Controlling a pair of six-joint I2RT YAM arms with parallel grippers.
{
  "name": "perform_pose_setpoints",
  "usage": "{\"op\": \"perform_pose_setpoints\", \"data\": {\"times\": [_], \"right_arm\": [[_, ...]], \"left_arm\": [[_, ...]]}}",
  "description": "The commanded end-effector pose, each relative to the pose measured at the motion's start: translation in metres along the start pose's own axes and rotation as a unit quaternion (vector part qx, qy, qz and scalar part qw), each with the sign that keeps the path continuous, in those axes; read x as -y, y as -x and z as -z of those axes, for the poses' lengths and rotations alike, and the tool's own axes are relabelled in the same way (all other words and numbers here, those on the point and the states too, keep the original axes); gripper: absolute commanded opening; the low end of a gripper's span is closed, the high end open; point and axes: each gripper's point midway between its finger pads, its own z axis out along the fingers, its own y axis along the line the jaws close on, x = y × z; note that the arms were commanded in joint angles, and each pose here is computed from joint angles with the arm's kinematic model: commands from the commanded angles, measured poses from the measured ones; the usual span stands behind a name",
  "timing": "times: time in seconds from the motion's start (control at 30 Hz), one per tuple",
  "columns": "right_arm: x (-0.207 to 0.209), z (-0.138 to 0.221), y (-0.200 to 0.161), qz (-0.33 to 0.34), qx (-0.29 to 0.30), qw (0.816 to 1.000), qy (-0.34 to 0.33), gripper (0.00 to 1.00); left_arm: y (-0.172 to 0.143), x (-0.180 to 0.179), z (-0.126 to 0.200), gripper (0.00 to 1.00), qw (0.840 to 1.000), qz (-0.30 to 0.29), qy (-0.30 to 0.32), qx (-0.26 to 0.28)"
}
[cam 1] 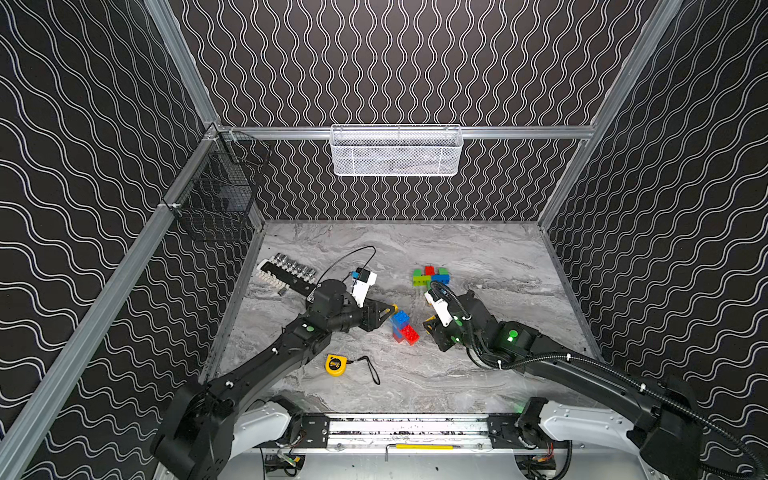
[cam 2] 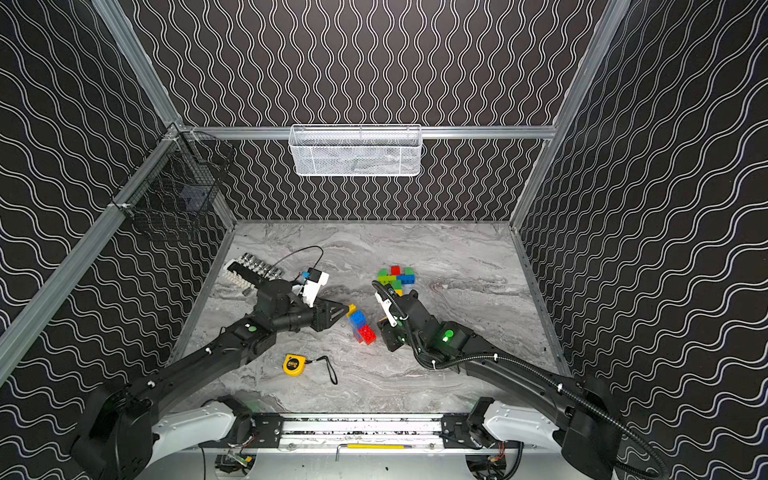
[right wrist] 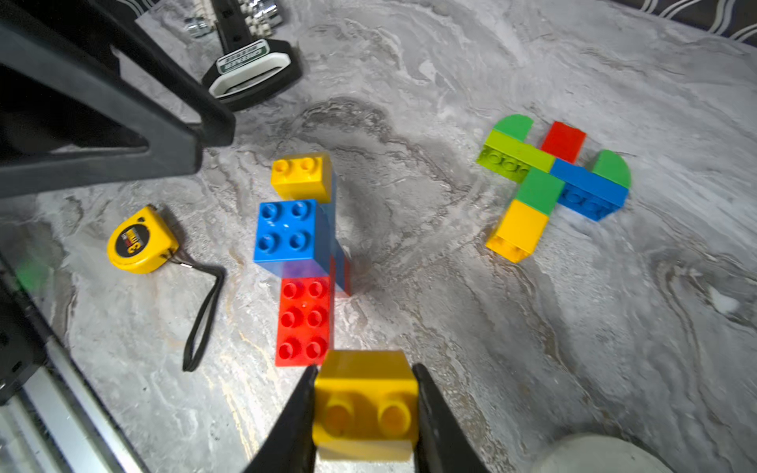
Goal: Assemble a fork with lego
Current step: Assemble the lego brick with the lego brick.
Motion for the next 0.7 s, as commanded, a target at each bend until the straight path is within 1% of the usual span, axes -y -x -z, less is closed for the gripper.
{"op": "perform_pose_setpoints", "data": {"times": [0.0, 0.27, 0.33, 0.43, 0.57, 0.67], "right_arm": [[0.012, 0.006, 0.000, -0.019, 0.014, 0.999, -0.032, 0.00], [0.015, 0.007, -0.004, -0.027, 0.008, 0.999, -0.039, 0.00], [0.015, 0.007, -0.005, -0.028, 0.005, 0.999, -0.039, 0.00], [0.016, 0.010, -0.003, -0.028, 0.006, 0.999, -0.042, 0.00], [0.017, 0.012, -0.002, -0.029, 0.008, 0.999, -0.042, 0.00], [0.016, 0.012, -0.003, -0.029, 0.005, 0.999, -0.040, 0.00]], "left_arm": [[0.008, 0.023, -0.004, 0.37, 0.998, -0.005, -0.067, 0.003], [0.006, 0.022, -0.012, 0.26, 0.998, -0.015, -0.060, -0.017], [0.002, 0.021, -0.015, 0.24, 0.998, -0.022, -0.043, -0.028], [-0.006, 0.013, -0.018, 0.22, 0.998, -0.037, 0.001, -0.049], [-0.009, 0.008, -0.020, 0.22, 0.997, -0.040, 0.020, -0.055], [-0.010, 0.006, -0.022, 0.24, 0.997, -0.040, 0.024, -0.059]]}}
